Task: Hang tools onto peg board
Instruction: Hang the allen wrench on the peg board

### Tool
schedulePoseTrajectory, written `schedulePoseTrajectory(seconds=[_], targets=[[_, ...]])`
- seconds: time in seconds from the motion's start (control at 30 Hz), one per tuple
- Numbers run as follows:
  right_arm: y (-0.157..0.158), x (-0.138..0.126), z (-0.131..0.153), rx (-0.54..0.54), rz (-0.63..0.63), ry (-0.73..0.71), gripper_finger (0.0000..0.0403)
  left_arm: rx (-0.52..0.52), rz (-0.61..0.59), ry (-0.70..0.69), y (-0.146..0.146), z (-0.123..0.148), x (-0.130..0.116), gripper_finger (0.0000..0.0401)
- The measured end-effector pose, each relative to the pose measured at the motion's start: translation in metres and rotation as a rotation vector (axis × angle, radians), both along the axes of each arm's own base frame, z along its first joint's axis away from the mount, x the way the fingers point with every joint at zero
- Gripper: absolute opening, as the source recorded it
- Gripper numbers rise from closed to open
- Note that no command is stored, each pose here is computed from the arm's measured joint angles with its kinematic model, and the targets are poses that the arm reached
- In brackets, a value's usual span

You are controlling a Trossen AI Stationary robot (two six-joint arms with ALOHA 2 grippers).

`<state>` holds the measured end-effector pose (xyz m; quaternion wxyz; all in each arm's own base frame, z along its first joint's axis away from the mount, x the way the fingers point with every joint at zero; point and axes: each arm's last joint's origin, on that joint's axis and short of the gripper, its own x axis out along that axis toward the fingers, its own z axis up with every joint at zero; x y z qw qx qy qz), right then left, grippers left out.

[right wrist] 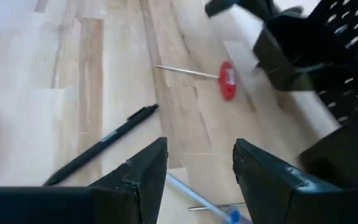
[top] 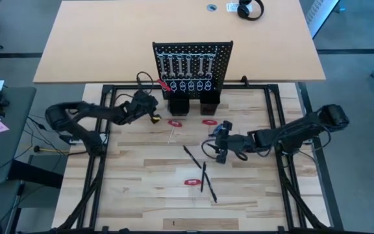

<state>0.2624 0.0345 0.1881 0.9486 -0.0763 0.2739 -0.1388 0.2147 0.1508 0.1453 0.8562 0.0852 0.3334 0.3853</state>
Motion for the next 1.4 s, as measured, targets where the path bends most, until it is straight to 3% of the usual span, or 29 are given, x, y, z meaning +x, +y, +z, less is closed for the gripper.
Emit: schedulePoseTrajectory(seconds=[0.2, 0.33, 0.5, 0.67, 0.83, 1.0, 1.23, 1.4], targets=[[0.004, -0.004, -0.011, 0.16, 0.191, -0.005, 0.0191, -0.05, -0.058, -0.072, -0.049, -0.007, -0.023, 0.0003], [0.017, -0.002, -0.02, 0.19, 0.309, -0.048, 0.0191, -0.086, -0.098, -0.183, -0.09, -0.012, -0.032, 0.0001], [0.032, 0.022, -0.034, 0.176, 0.35, -0.097, 0.0191, -0.09, -0.208, -0.275, -0.146, -0.005, -0.019, 0.0], [0.038, 0.047, -0.028, 0.116, 0.368, -0.059, 0.0191, -0.047, -0.169, -0.3, -0.187, -0.007, 0.01, 0.0], [0.04, 0.053, -0.018, 0.094, 0.362, 0.025, 0.0191, -0.096, -0.046, -0.32, -0.185, -0.017, 0.048, 0.0005], [0.047, 0.05, -0.019, 0.091, 0.381, 0.054, 0.0191, -0.131, 0.002, -0.237, -0.169, -0.011, 0.076, 0.0059], [0.06, 0.044, -0.021, 0.082, 0.384, 0.084, 0.0191, -0.228, 0.091, -0.189, -0.144, -0.029, 0.093, 0.016], [0.062, 0.043, -0.021, 0.06, 0.371, 0.083, 0.0191, -0.253, 0.146, -0.164, -0.134, -0.049, 0.103, 0.0164]])
